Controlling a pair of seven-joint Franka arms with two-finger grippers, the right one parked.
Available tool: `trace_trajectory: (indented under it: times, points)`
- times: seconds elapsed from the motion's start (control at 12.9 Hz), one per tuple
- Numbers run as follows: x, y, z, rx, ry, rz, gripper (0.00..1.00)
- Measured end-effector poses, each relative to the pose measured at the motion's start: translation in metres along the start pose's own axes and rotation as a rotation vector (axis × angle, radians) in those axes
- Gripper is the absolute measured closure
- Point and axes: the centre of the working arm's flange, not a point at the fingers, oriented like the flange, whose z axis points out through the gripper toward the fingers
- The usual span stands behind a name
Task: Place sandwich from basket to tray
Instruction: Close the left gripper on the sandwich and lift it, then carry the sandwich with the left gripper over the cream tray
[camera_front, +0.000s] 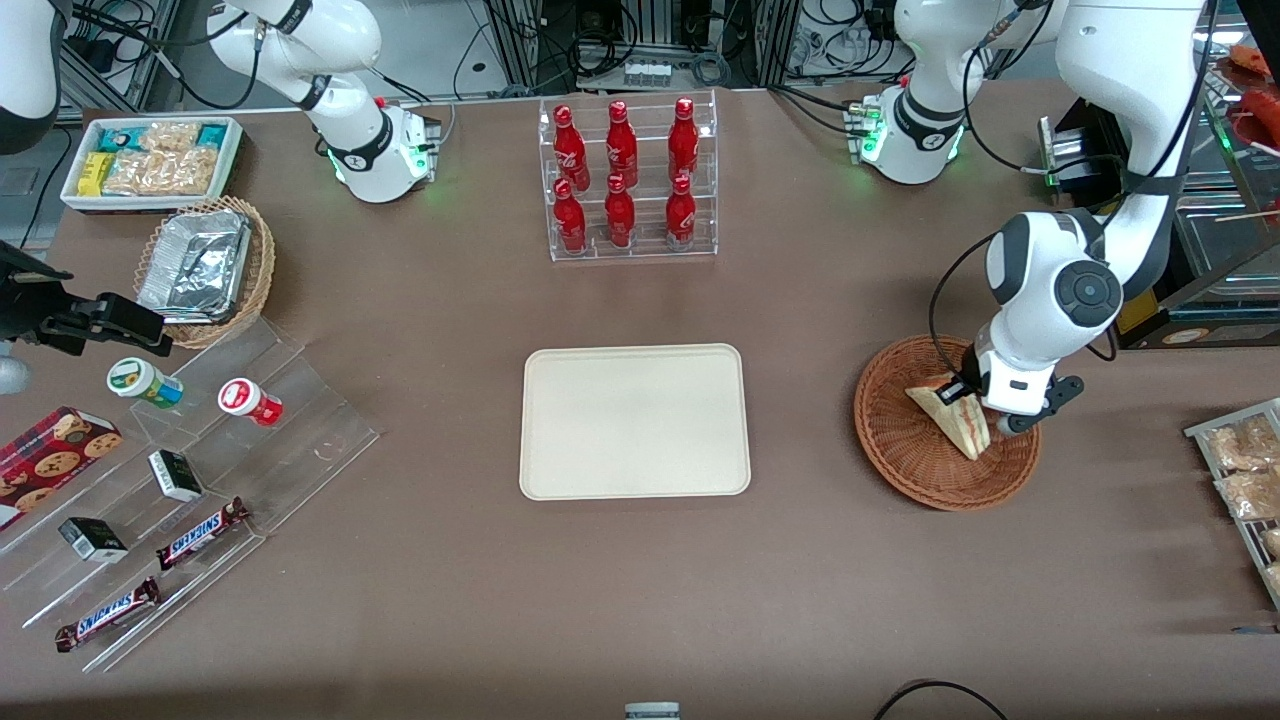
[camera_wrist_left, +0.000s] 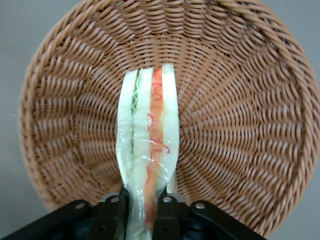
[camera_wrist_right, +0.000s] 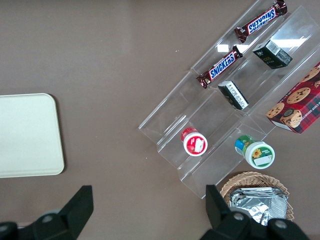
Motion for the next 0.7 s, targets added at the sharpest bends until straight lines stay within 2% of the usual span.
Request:
trace_trajectory:
  times: [0.08,0.23,0.47,0.7]
  points:
    - [0.001,0.005,-0.014,0.032,-0.007,0.030,0.85]
    - [-0.003,0.021,-0.044,0.063,-0.011,0.076,0.85]
    - [-0.029,0.060,-0.067,0.072,-0.001,0.160,0.85]
    - [-0.071,0.107,-0.071,0.072,0.014,0.273,0.85]
